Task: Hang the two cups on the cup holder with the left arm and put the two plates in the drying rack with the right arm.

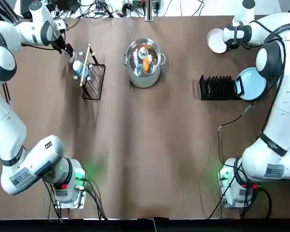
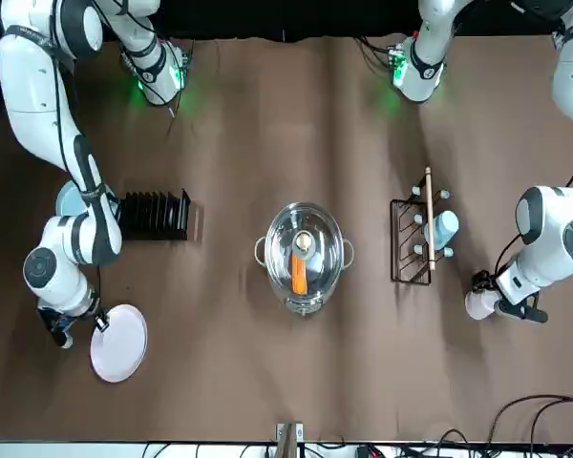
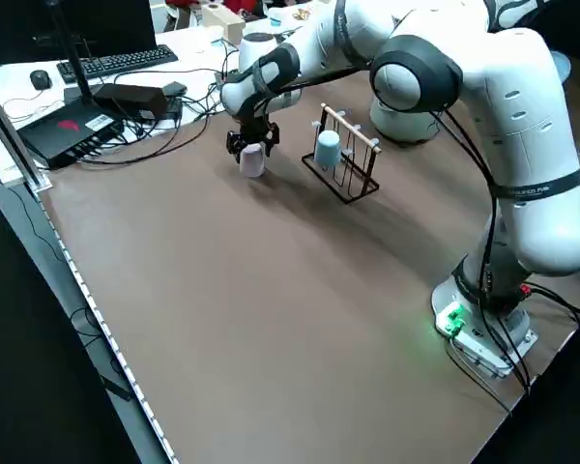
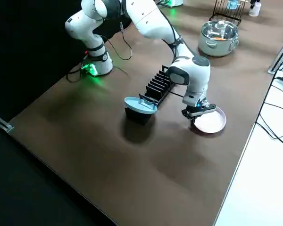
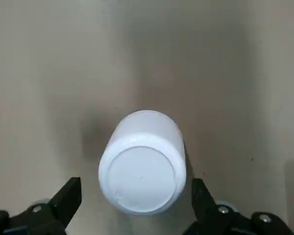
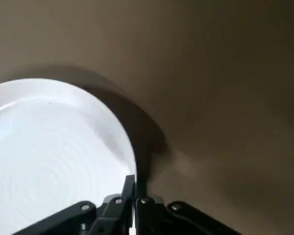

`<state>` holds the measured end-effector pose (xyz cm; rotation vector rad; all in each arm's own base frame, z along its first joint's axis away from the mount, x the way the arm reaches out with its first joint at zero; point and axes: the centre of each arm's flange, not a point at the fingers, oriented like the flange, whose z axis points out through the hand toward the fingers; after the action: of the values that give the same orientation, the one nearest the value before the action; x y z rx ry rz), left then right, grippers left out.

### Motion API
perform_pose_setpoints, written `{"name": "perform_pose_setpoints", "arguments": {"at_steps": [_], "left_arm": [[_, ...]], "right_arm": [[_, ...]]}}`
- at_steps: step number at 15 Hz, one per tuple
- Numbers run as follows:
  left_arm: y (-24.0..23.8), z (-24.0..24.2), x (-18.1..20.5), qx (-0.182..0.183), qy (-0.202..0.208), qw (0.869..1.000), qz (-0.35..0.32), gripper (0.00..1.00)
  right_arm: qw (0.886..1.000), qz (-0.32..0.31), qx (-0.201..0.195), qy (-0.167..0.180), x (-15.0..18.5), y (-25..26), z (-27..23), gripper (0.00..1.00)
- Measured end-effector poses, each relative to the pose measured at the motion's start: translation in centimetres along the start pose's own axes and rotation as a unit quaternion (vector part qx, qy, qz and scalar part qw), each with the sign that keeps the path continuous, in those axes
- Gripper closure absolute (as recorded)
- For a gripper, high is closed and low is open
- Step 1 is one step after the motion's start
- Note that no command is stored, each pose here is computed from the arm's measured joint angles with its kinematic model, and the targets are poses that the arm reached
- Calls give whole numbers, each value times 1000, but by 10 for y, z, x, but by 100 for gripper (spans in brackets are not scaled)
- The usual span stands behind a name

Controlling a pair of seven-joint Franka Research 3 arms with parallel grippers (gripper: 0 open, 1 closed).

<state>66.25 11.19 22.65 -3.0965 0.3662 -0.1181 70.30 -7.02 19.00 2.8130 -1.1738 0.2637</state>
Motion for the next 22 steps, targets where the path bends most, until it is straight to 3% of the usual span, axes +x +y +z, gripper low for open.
{"name": "perform_pose_setpoints", "arguments": {"at_steps": [7,10,13,17,18,22], "left_arm": [[10,11,12,-5,50,999,5,5],[9,11,13,-5,54,999,4,32],[6,11,13,-4,55,998,2,32],[6,2,16,-5,55,998,-35,32],[20,-20,21,-10,24,997,-71,32],[64,-104,27,13,-25,991,-131,32]], "right_arm": [[1000,-13,-11,-12,2,-7,-22,96],[996,-71,-33,-39,5,-10,-73,96],[981,-168,-53,-82,5,3,-138,96],[934,-318,-65,-153,2,38,-203,96],[908,-379,-77,-163,7,60,-217,96],[847,-486,-135,-169,19,102,-214,96]]}}
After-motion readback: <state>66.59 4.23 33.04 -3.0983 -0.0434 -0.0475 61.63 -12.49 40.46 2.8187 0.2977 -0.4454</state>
